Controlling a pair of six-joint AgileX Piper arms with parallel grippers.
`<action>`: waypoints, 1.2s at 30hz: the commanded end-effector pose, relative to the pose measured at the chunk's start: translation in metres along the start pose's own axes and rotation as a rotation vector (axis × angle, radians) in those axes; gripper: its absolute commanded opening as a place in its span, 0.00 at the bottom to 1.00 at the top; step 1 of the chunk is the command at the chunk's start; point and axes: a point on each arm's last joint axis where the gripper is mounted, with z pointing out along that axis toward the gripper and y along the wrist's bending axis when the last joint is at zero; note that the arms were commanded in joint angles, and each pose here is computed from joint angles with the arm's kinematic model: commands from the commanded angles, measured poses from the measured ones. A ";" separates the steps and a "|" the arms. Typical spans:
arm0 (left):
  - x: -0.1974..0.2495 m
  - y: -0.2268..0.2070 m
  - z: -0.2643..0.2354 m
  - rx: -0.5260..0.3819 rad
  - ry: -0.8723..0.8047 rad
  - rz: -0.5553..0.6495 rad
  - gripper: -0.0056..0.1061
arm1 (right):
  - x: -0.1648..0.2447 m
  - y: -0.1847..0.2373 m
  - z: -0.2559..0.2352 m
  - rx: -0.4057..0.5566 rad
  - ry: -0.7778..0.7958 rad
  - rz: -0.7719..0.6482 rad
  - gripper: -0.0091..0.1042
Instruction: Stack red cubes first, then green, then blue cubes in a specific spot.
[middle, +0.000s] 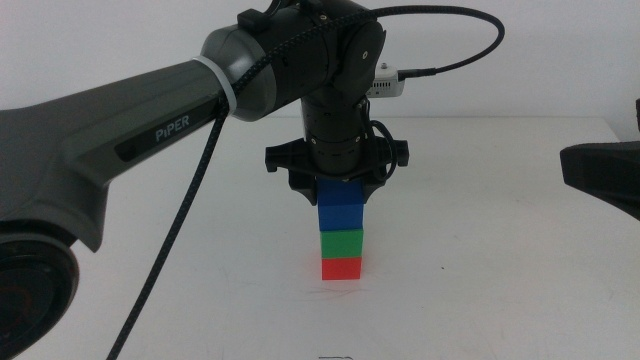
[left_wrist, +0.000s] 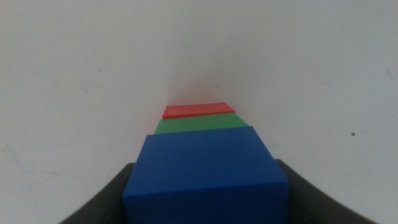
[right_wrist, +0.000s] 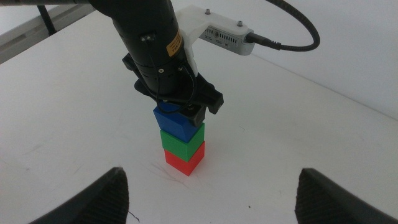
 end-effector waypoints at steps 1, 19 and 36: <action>0.000 0.002 -0.033 0.036 -0.048 0.001 0.60 | -0.012 -0.002 -0.007 0.014 -0.097 -0.021 0.89; 0.003 0.010 -0.086 0.120 -0.147 0.101 0.89 | -0.012 -0.002 -0.007 0.014 -0.097 -0.021 0.89; 0.061 0.126 -0.236 0.058 -0.522 0.337 0.89 | -0.012 -0.002 -0.007 0.014 -0.097 -0.021 0.89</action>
